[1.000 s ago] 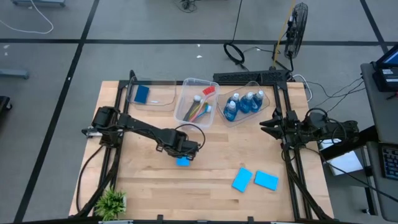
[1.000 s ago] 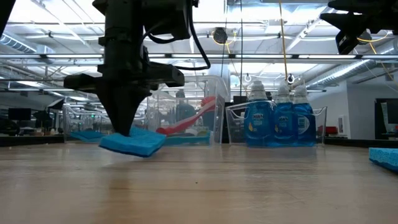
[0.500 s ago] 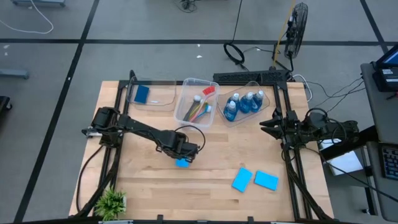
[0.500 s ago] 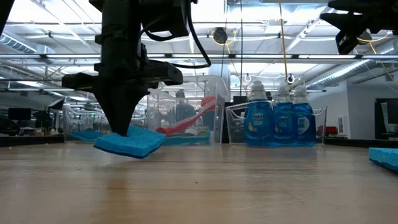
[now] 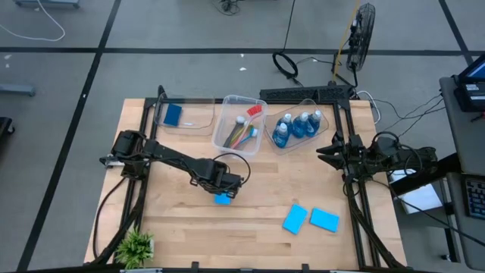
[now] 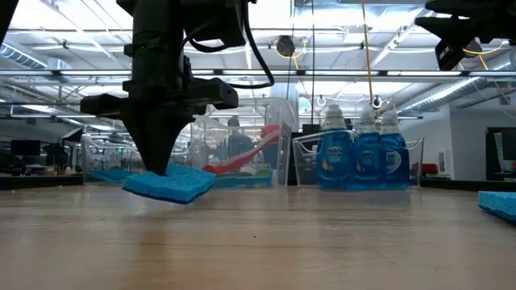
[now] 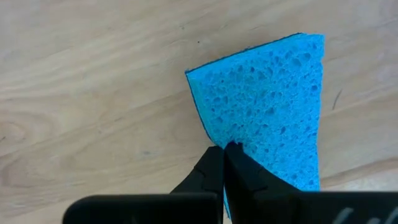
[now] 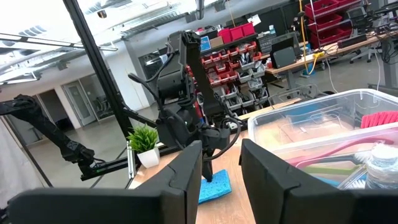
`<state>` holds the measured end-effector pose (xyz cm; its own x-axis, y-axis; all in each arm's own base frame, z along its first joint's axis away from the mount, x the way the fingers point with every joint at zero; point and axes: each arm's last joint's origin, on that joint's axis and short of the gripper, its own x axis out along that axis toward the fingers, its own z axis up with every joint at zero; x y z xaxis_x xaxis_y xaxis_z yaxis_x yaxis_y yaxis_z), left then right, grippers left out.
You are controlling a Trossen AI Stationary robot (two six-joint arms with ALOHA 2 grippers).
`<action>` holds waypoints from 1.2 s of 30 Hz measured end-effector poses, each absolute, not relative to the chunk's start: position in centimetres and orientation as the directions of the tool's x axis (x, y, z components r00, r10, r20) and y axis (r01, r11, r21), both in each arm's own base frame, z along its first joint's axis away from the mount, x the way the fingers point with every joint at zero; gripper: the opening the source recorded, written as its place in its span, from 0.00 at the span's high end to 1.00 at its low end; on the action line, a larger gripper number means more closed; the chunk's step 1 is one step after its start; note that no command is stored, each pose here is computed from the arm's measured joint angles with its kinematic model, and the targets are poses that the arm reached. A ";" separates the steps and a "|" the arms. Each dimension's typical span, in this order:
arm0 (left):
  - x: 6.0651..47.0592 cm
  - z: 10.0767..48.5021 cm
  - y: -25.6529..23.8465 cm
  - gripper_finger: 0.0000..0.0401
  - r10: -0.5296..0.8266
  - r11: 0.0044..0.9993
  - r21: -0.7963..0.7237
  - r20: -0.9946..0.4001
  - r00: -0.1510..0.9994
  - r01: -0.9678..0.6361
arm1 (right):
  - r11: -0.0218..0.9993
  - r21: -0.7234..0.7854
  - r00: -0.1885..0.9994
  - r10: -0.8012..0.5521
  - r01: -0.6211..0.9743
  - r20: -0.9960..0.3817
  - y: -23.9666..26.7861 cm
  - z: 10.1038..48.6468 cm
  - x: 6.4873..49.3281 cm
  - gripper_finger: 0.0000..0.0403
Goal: Pick & Place Kitchen Sink Supplies
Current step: Put the blue sponge into the left transparent bin
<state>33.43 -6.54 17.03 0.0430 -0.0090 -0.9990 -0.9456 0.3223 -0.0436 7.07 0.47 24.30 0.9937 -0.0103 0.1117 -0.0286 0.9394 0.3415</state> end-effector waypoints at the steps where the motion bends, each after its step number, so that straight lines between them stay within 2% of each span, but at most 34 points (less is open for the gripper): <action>1: 33.4 17.0 -6.5 1.00 -0.009 0.317 -0.043 -0.999 0.043 -0.947 | 0.940 0.341 0.994 -0.010 -0.029 0.112 0.5 24.3 7.1 0.76; 19: 33.4 17.0 -6.6 1.00 0.000 0.334 -0.040 -0.999 0.043 -0.942 | 0.940 0.341 0.994 -0.010 -0.029 0.112 0.5 24.3 7.1 0.76; 26: 32.8 17.1 -6.9 1.00 0.012 0.356 0.016 -1.000 -0.013 -0.934 | 0.940 0.341 0.994 -0.010 -0.029 0.112 0.5 24.3 7.1 0.76; 31: 31.6 18.4 -7.0 1.00 0.030 0.365 0.055 -0.998 -0.047 -0.929 | 0.939 0.342 0.994 -0.011 -0.028 0.112 0.5 24.3 7.1 0.76; 36: 30.0 21.6 -6.6 1.00 0.080 0.334 0.024 -0.997 0.003 -0.942 | 0.939 0.342 0.994 -0.011 -0.028 0.112 0.5 24.3 7.1 0.76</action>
<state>29.99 -6.65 21.58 0.0030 0.0801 -0.9968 -0.9424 0.3338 0.0240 7.07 0.47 24.30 0.9936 -0.0107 0.1122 -0.0285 0.9394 0.3416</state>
